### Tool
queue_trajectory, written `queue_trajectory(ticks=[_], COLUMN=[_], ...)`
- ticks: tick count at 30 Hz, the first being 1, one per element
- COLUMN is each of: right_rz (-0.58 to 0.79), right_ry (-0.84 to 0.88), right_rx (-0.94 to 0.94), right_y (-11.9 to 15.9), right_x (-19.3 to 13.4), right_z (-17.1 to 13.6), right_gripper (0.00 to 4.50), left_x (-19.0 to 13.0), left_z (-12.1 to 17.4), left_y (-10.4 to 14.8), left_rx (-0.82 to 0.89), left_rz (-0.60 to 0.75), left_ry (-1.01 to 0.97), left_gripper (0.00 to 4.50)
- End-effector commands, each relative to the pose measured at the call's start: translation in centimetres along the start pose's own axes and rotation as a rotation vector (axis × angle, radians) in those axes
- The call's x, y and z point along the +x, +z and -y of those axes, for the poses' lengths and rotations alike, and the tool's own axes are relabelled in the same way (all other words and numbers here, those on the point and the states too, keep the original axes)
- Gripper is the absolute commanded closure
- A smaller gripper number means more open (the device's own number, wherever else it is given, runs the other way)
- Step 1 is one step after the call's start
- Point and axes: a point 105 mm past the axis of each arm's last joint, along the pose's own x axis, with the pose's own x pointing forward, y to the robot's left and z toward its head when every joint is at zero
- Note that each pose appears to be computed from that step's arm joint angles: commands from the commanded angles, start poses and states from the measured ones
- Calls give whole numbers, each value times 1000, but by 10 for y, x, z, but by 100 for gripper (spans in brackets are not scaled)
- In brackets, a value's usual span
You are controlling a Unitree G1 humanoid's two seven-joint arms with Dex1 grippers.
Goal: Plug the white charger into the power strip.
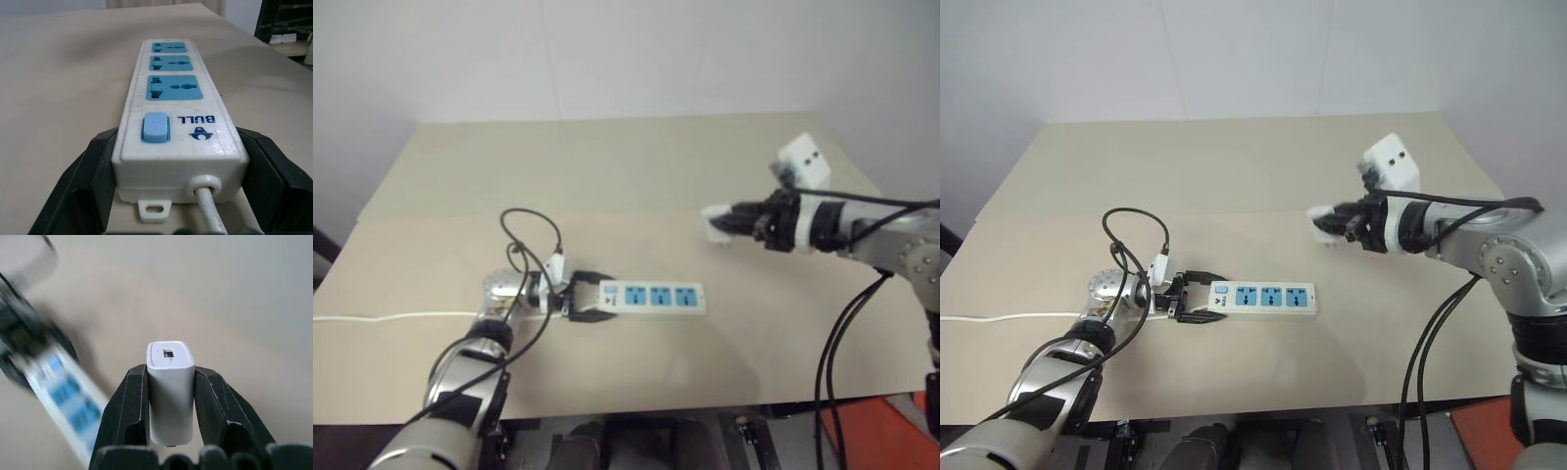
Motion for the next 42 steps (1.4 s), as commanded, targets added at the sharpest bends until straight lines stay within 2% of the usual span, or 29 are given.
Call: queue_trajectory(ticks=[1,11,17,22,42], right_rz=[207,491,549,535,510], right_ry=[38,380,638,666,719], right_rx=[-67,-130,-8,20,10], right_y=[25,16,3,-8,-44], right_x=[-4,16,34,55,73], right_z=[1,-37,-60,-63,-71], right_gripper=[340,340,340,340,340], left_x=[-5,-12,-9,-7,-5], left_z=[-4,-2,0,1,3], left_y=[9,12,13,12,12], left_rx=[41,47,44,39,36], left_rz=[17,13,24,31,39], left_ry=[18,19,10,17,27], left_gripper=[124,124,124,124,124])
